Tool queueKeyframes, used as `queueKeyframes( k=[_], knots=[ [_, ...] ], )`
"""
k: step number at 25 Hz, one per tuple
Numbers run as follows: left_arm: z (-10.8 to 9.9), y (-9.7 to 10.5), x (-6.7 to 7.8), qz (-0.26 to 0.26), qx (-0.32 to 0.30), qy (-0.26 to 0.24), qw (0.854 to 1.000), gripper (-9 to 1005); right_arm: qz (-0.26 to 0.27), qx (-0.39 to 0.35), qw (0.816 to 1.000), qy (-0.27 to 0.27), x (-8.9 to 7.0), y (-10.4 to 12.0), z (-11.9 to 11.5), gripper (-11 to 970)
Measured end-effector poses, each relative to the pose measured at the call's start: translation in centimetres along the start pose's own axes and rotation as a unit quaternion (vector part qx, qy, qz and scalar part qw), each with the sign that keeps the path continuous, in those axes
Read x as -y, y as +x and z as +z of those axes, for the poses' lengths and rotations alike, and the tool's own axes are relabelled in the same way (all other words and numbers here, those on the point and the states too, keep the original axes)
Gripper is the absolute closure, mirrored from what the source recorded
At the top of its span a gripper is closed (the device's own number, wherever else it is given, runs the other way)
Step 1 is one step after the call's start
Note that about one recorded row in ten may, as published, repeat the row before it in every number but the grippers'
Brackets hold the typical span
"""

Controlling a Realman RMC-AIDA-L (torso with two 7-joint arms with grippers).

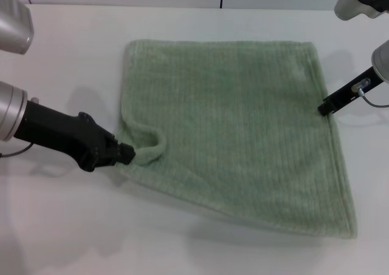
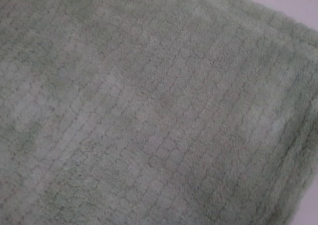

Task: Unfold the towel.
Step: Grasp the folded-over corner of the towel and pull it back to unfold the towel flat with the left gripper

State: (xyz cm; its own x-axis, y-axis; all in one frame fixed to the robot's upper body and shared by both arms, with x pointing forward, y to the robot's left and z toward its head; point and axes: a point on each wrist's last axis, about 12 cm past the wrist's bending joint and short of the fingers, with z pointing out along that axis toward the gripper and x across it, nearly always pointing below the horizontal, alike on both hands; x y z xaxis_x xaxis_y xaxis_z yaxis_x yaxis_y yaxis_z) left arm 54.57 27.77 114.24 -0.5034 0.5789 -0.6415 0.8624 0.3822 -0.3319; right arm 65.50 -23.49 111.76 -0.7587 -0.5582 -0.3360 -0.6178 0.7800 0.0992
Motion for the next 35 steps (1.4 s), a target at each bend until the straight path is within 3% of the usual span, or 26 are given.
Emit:
queueKeyframes(
  k=[14, 34, 35],
  knots=[
    [2.2, 0.9, 1.6, 0.004, -0.021, 0.047, 0.999, 865, 0.000, 0.001, 1.000, 0.001, 0.0, 0.0, 0.0, 960],
    [1.8, 1.2, 1.5, -0.008, -0.020, 0.041, 0.999, 826, -0.001, 0.001, 1.000, 0.000, 0.0, -0.1, 0.0, 960],
    [1.7, 1.3, 1.5, -0.009, -0.020, 0.039, 0.999, 780, -0.001, 0.001, 1.000, 0.000, 0.0, -0.1, 0.0, 960]
  ],
)
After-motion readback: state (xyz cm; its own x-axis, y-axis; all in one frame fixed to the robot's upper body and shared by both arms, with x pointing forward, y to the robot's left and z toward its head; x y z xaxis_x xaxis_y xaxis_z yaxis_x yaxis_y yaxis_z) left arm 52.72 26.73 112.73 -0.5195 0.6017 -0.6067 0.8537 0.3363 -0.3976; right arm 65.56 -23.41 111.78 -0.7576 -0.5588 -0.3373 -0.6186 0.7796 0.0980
